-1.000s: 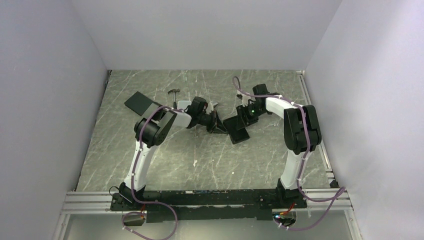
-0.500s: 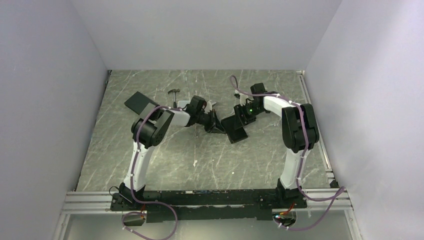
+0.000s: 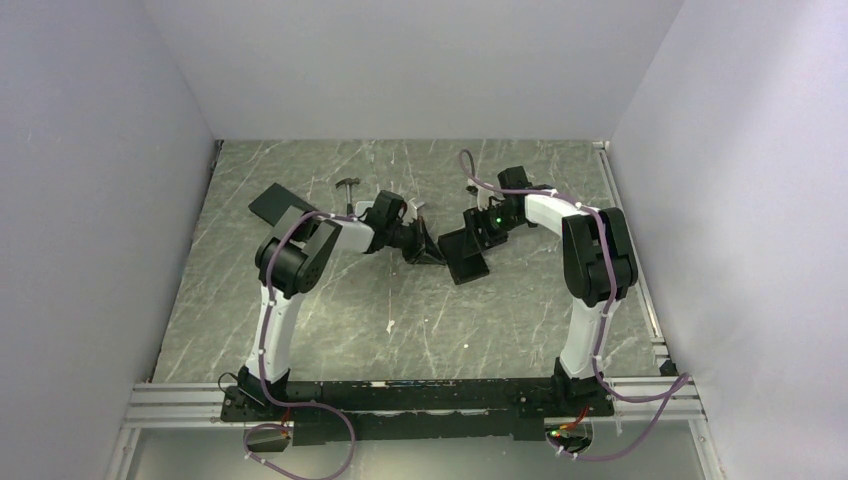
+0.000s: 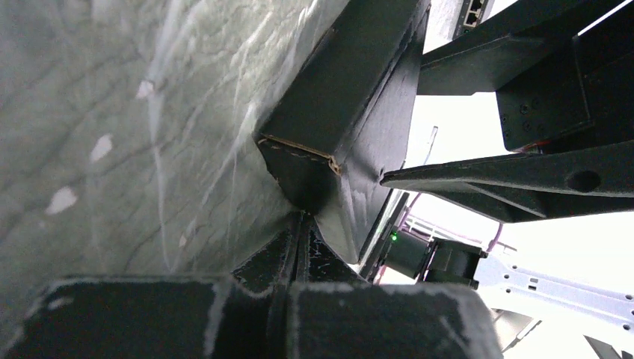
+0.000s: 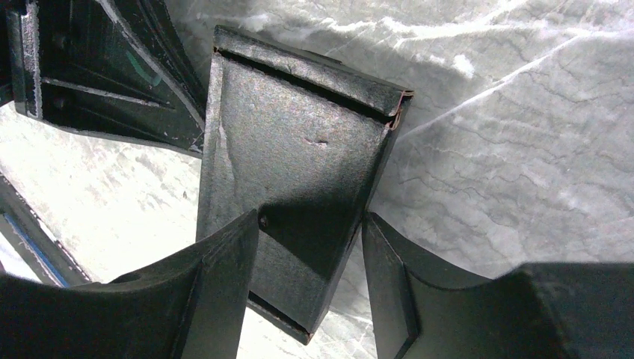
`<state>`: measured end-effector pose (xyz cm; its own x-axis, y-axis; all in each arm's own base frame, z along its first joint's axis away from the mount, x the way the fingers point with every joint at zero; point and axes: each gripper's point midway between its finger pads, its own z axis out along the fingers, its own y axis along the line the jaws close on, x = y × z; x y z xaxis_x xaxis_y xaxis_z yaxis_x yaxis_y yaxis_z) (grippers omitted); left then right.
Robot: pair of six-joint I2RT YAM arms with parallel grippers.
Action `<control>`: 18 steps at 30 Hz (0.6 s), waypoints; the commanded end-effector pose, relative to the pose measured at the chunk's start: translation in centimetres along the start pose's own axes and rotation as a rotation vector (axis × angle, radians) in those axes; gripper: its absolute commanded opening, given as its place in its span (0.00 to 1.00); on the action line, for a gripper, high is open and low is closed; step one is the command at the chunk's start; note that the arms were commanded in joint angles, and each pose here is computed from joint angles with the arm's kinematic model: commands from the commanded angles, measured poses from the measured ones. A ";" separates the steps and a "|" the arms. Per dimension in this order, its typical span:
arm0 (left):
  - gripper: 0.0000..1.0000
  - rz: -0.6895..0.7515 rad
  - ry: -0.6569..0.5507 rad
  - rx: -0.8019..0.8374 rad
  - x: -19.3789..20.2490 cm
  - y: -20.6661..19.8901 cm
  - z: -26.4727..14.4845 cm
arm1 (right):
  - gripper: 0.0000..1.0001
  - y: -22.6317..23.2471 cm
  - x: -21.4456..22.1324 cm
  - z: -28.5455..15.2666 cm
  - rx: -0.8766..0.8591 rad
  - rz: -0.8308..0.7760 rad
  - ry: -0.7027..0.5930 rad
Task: Fold the paper box
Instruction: Close the paper box at the center of the board.
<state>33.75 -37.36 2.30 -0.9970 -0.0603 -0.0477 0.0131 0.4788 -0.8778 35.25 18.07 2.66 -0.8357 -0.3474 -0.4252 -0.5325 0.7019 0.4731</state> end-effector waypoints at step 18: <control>0.00 0.098 -0.108 0.011 -1.1 -2.2 -1.6 | 0.75 0.8 0.9 -0.2 0.012 -0.011 0.007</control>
<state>33.67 -36.66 2.48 -0.9920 -0.0974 -0.0806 0.0211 0.5011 -0.8652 34.92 18.85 3.19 -0.8224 -0.3501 -0.4486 -0.5515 0.6844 0.4770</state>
